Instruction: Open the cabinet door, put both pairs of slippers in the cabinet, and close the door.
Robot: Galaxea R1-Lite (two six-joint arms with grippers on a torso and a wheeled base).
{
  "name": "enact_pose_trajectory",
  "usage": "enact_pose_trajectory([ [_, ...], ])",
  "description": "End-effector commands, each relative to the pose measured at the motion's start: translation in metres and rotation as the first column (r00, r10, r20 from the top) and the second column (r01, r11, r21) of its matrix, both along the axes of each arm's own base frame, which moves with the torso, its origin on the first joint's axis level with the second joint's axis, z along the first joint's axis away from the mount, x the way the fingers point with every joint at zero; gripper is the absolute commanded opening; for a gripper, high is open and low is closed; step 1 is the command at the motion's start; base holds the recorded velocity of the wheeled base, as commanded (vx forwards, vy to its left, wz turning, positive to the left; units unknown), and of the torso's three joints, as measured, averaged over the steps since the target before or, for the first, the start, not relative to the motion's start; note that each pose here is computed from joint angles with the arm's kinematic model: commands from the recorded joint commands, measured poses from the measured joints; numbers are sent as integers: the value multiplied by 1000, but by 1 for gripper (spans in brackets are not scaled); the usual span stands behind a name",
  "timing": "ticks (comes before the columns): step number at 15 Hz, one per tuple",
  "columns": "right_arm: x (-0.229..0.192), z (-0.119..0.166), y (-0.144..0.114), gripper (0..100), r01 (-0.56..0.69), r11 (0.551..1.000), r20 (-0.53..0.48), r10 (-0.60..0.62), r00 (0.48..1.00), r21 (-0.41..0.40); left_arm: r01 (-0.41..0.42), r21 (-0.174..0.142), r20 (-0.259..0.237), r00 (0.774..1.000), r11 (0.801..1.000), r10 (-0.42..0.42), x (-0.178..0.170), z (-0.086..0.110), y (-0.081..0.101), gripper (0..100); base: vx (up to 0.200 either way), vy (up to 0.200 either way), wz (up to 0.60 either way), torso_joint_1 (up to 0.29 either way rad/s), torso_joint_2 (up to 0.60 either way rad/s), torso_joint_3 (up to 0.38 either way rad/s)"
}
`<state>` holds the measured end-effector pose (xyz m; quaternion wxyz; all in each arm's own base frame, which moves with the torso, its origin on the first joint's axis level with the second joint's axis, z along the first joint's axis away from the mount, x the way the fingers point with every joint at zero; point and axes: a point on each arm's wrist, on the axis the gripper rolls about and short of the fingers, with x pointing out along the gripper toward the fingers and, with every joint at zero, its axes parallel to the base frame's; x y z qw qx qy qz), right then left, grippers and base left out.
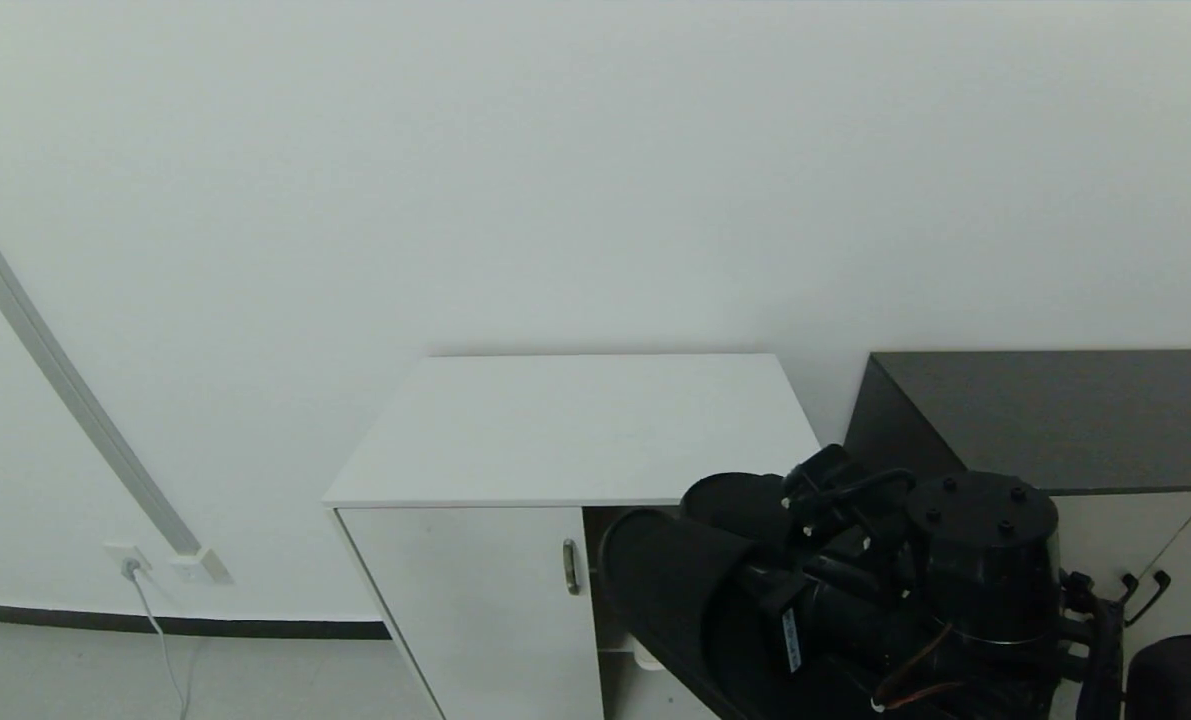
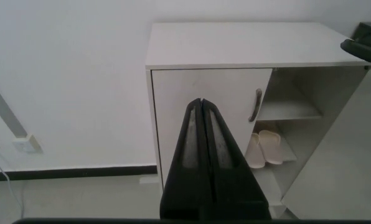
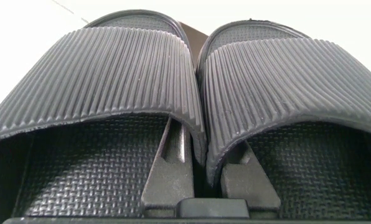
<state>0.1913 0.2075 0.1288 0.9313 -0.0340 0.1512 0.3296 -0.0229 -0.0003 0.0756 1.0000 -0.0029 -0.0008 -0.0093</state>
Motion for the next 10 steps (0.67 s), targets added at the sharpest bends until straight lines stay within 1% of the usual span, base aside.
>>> enact_pose_trajectory([
  [1,-1,-1,0,0,-3,1000,-2,3,1000,-3,-2,0,-2,1000,1000,2,0,0,0,0,0,0,0,0,0,0],
  [5,-3,-5,2,0,-14,1000,-7,14,1000,-9,0,0,-2,1000,1000,0,0,0,0,0,0,0,0,0,0,0],
  [7,-3,-9,4,0,-22,1000,11,23,1000,-14,0,0,0,1000,1000,0,0,0,0,0,0,0,0,-112,232,137],
  [10,-2,-14,6,0,-25,1000,33,25,999,-5,0,0,-2,1000,1000,0,0,0,0,0,0,0,0,-149,349,191],
])
